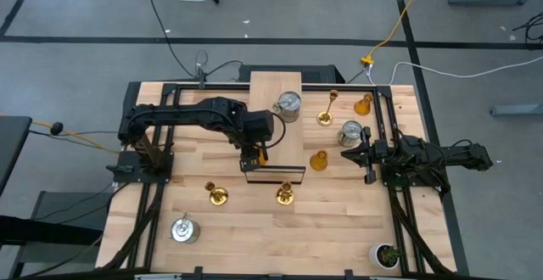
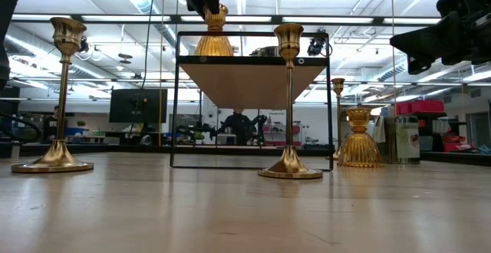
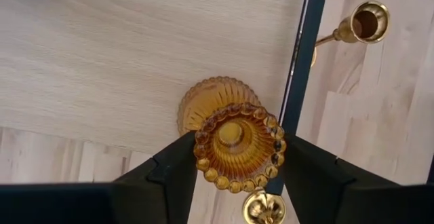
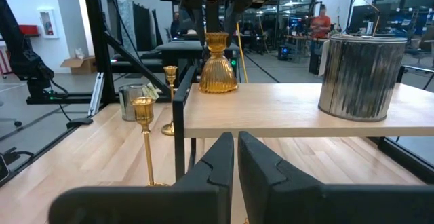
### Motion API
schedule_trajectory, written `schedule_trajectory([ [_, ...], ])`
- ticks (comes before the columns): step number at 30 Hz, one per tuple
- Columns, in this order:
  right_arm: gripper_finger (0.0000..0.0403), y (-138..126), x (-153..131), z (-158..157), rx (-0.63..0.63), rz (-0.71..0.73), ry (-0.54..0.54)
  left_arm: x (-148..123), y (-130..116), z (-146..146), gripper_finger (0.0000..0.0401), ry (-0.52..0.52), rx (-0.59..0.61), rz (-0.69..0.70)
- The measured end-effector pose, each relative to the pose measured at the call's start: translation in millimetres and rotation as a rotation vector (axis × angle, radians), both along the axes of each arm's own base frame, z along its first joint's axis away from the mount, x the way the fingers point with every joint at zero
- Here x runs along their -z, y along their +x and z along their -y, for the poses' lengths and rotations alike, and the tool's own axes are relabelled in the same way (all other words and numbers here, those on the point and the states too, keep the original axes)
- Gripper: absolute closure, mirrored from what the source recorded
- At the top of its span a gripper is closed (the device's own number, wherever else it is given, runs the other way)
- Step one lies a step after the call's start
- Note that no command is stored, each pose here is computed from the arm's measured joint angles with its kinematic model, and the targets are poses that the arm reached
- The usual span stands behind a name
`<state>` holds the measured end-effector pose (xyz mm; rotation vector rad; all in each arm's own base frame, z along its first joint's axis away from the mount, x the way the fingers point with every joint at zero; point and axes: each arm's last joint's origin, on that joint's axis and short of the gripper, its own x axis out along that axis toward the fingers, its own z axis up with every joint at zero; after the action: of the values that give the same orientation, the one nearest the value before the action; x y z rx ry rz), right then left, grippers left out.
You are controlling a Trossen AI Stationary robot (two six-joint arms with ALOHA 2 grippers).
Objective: Pick & Place candle stick holders
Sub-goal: Put the left orange glass candle holder on the shelf
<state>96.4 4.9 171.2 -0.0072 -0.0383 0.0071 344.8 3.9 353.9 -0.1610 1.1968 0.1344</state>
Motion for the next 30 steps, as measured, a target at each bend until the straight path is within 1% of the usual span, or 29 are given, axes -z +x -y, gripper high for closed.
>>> schedule_trajectory([
  [8, 0.0376, 0.0, 0.0, 0.0, 0.000, 0.000, 0.000, -0.1, 0.1, 0.0, 0.0183, 0.000, 0.000, 0.002],
  [30, 0.0376, 0.0, 0.0, 0.0, 0.000, 0.000, 0.000, 0.0, 0.0, 0.0, 0.0183, -0.002, -0.003, 0.000],
])
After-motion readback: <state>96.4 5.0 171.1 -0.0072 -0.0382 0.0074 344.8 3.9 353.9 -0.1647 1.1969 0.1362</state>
